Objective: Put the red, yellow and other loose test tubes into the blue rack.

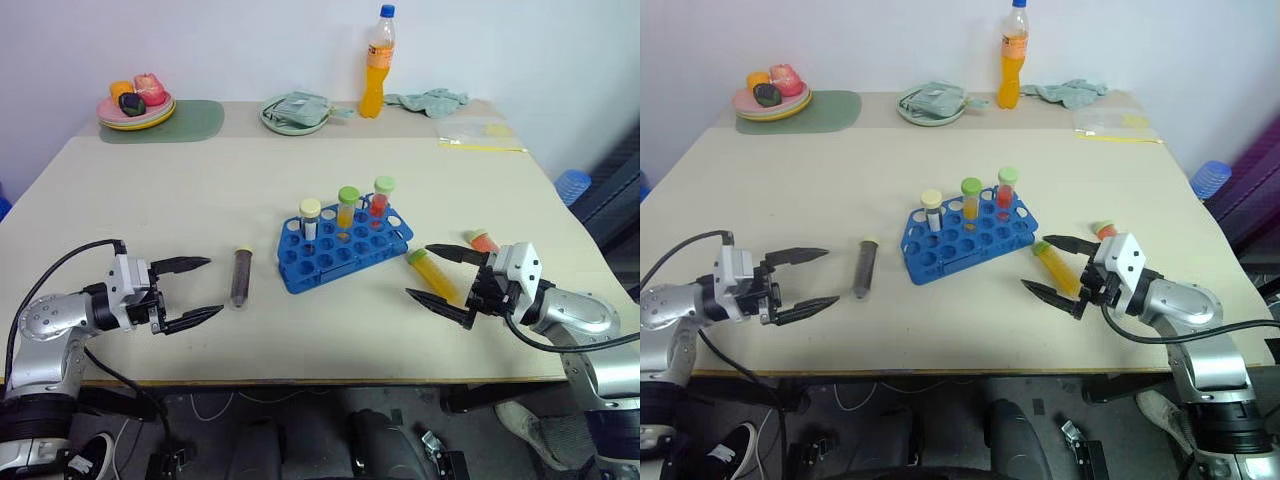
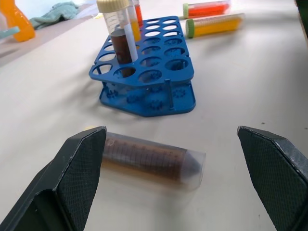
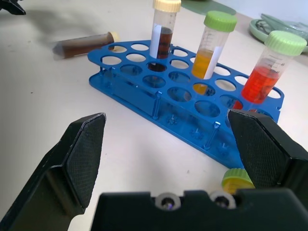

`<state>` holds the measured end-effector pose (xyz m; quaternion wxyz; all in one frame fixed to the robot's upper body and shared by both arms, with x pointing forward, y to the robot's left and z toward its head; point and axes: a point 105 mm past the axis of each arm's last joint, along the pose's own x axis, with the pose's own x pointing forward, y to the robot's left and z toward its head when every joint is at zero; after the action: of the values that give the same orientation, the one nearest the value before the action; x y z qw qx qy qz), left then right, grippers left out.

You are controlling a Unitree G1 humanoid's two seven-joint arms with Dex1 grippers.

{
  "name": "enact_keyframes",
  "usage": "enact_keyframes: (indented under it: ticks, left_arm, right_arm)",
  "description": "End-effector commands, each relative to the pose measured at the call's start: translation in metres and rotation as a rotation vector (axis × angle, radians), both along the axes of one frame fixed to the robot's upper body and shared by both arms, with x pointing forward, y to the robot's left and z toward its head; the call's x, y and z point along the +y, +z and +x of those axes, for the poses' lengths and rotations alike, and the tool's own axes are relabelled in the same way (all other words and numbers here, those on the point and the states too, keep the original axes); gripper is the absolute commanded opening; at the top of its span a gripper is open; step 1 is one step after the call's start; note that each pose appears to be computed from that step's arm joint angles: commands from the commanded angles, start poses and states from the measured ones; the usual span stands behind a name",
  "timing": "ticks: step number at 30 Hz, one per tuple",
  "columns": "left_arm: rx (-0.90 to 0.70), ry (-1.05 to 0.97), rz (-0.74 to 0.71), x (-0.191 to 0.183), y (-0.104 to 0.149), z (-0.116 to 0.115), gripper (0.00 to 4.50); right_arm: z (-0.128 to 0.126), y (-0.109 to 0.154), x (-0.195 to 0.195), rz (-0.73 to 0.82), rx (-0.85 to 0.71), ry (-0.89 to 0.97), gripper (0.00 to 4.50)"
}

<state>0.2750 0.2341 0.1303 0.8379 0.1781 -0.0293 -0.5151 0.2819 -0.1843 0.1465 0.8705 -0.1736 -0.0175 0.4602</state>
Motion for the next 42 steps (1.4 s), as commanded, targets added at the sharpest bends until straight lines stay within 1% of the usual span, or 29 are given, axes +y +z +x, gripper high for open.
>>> enact_keyframes:
  ticks: [1,4,7,9,10,16,18,20,22,24,26,28,31,33,35,37,40,42]
  left_arm:
    - [-0.054,-0.002,-0.007,-0.002,0.009,0.005,4.47]
    - [-0.056,-0.010,-0.021,-0.004,0.008,0.005,4.47]
    - [-0.049,-0.009,-0.035,-0.002,0.013,0.011,4.47]
    - [-0.043,-0.017,-0.041,-0.003,0.014,0.017,4.47]
    - [-0.047,-0.030,-0.040,-0.006,0.014,0.017,4.47]
    - [-0.051,-0.083,-0.093,-0.030,0.023,0.021,4.47]
    - [-0.049,-0.093,-0.123,-0.042,0.025,0.023,4.47]
    - [-0.038,-0.115,-0.139,-0.051,0.027,0.022,4.47]
    - [-0.026,-0.147,-0.148,-0.059,0.032,0.020,4.47]
    - [-0.029,-0.169,-0.149,-0.066,0.038,0.020,4.47]
    - [-0.041,-0.181,-0.149,-0.071,0.044,0.022,4.47]
    - [-0.047,-0.203,-0.150,-0.077,0.049,0.023,4.47]
    - [-0.044,-0.229,-0.152,-0.084,0.051,0.023,4.47]
    - [-0.048,-0.231,-0.154,-0.086,0.051,0.024,4.47]
    - [-0.047,-0.225,-0.161,-0.086,0.049,0.025,4.47]
    - [-0.050,-0.227,-0.160,-0.087,0.047,0.023,4.47]
    - [-0.049,-0.226,-0.172,-0.092,0.041,0.017,4.47]
    - [-0.051,-0.221,-0.167,-0.094,0.037,0.013,4.47]
  right_arm:
    - [0.004,0.007,-0.002,0.006,-0.034,-0.001,4.50]
    - [0.006,0.009,-0.003,0.009,-0.056,-0.015,4.50]
    - [0.010,0.023,-0.004,0.056,-0.082,-0.055,4.50]
    - [0.015,0.032,-0.008,0.088,-0.114,-0.114,4.50]
    - [0.018,0.035,-0.013,0.093,-0.113,-0.154,4.50]
    - [0.022,0.048,-0.034,0.126,-0.058,-0.239,4.50]
    - [0.029,0.043,-0.050,0.128,0.014,-0.337,4.50]
    - [0.040,0.039,-0.071,0.063,0.034,-0.489,4.50]
    - [0.053,0.040,-0.093,0.031,0.117,-0.639,4.50]
    - [0.064,0.054,-0.103,0.026,0.140,-0.684,4.50]
    - [0.078,0.064,-0.108,-0.050,0.167,-0.714,4.50]
    - [0.089,0.072,-0.109,-0.081,0.206,-0.729,4.50]
    - [0.098,0.072,-0.104,-0.171,0.266,-0.696,4.50]
    - [0.101,0.065,-0.103,-0.183,0.372,-0.680,4.50]
    - [0.103,0.058,-0.107,-0.169,0.481,-0.707,4.50]
    - [0.101,0.049,-0.111,-0.234,0.557,-0.722,4.50]
    - [0.090,0.026,-0.122,-0.332,0.734,-0.742,4.50]
    - [0.087,0.020,-0.125,-0.358,0.813,-0.770,4.50]
